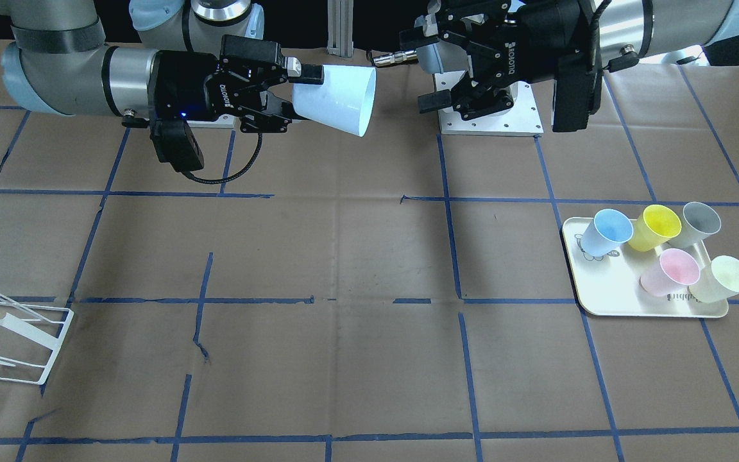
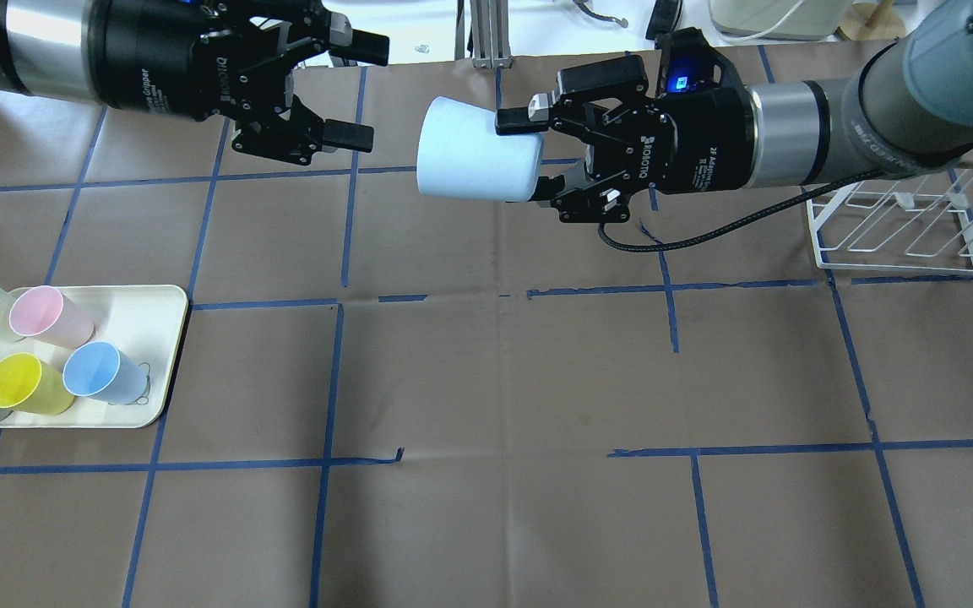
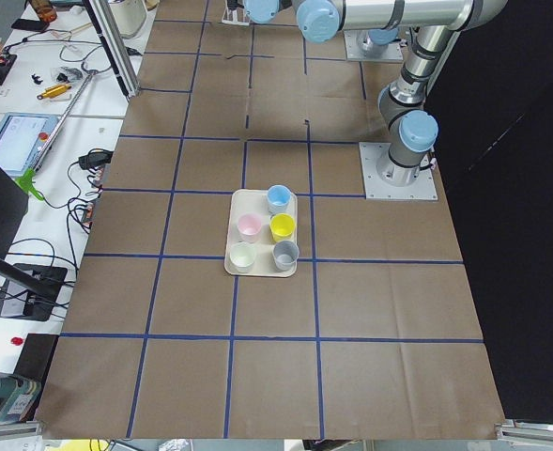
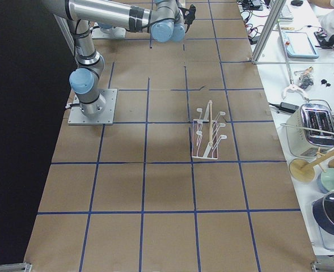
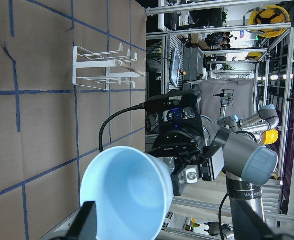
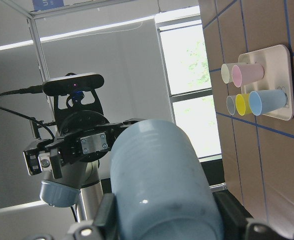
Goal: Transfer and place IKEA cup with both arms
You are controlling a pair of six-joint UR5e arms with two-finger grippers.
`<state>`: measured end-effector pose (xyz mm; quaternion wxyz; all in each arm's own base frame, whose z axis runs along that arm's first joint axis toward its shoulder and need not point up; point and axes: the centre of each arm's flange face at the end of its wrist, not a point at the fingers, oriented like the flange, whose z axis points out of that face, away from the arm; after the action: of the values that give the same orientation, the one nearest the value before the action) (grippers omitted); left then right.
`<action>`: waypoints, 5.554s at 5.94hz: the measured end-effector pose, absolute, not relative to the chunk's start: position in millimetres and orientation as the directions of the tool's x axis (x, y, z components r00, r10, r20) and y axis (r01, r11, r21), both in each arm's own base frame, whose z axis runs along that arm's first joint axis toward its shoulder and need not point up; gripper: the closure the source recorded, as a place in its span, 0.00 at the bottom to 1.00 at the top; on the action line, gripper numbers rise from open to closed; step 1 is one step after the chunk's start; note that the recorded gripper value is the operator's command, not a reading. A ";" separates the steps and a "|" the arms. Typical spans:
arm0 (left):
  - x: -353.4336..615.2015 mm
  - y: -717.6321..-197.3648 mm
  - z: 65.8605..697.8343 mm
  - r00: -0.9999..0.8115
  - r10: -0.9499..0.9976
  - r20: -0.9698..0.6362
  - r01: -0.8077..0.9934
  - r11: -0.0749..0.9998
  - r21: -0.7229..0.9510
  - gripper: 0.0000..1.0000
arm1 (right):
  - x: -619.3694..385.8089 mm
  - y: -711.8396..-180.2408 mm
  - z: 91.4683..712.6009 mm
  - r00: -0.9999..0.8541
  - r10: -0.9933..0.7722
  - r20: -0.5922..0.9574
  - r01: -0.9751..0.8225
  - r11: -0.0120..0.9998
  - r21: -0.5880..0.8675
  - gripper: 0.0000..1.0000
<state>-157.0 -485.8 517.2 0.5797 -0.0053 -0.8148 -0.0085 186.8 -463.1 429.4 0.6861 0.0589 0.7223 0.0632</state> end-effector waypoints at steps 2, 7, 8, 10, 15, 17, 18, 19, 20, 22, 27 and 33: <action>-176.8 -481.5 513.5 -0.322 0.016 0.947 0.056 0.998 0.002 0.22 | 186.8 -463.1 429.4 -0.052 0.172 -0.984 -0.002 0.985 0.172 0.62; -178.7 -479.4 511.8 -0.326 0.029 0.945 0.061 0.998 -0.010 1.00 | 186.8 -463.3 429.9 -0.051 0.174 -0.983 -0.001 0.985 0.174 0.61; -178.7 -479.6 512.1 -0.325 0.032 0.945 0.060 0.998 -0.013 1.00 | 186.6 -463.5 430.1 -0.051 0.174 -0.983 0.000 0.985 0.174 0.52; -178.6 -480.4 512.3 -0.323 0.037 0.946 0.059 0.998 -0.018 1.00 | 185.6 -464.8 431.4 -0.047 0.178 -0.983 0.008 0.984 0.178 0.00; -177.6 -480.8 514.2 -0.333 0.050 0.942 0.061 0.998 -0.031 0.99 | 105.9 -475.8 428.0 -0.137 0.177 -0.975 0.011 0.984 0.178 0.00; -165.5 -481.0 507.0 -0.443 0.090 0.892 0.100 0.994 -0.050 0.99 | 46.4 -479.7 434.8 -0.258 0.158 -0.953 -0.002 0.986 0.164 0.00; -153.7 -480.2 494.1 -0.581 0.135 0.802 0.165 0.985 -0.047 1.00 | 35.2 -490.3 455.6 -0.363 0.153 -0.919 -0.001 0.986 0.165 0.00; -134.9 -482.2 479.9 -0.724 0.190 0.664 0.231 0.973 -0.026 1.00 | 29.8 -502.4 480.1 -0.493 0.151 -0.857 0.019 0.987 0.162 0.00; -103.9 -490.5 464.0 -0.830 0.258 0.495 0.298 0.955 0.003 1.00 | 35.1 -510.4 501.3 -0.611 0.144 -0.778 0.039 0.988 0.152 0.00; -18.6 -511.4 434.7 -0.857 0.460 0.232 0.485 0.873 0.060 1.00 | 65.4 -521.8 524.1 -0.869 0.082 -0.488 0.053 0.996 0.072 0.00; 111.4 -537.9 286.1 -0.918 0.389 0.074 0.396 0.907 0.143 0.99 | 137.7 -518.0 518.3 -0.992 0.124 0.022 0.124 0.992 -0.026 0.00; 135.7 -535.1 249.7 -0.935 0.347 0.066 0.353 0.917 0.184 0.02 | 131.7 -518.5 521.5 -0.988 0.152 0.014 0.151 0.988 -0.041 0.00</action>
<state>135.7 -535.1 249.7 0.0161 -0.1789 -0.9790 -0.0969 131.7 -518.5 521.5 -0.0084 0.0761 0.9969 -0.0197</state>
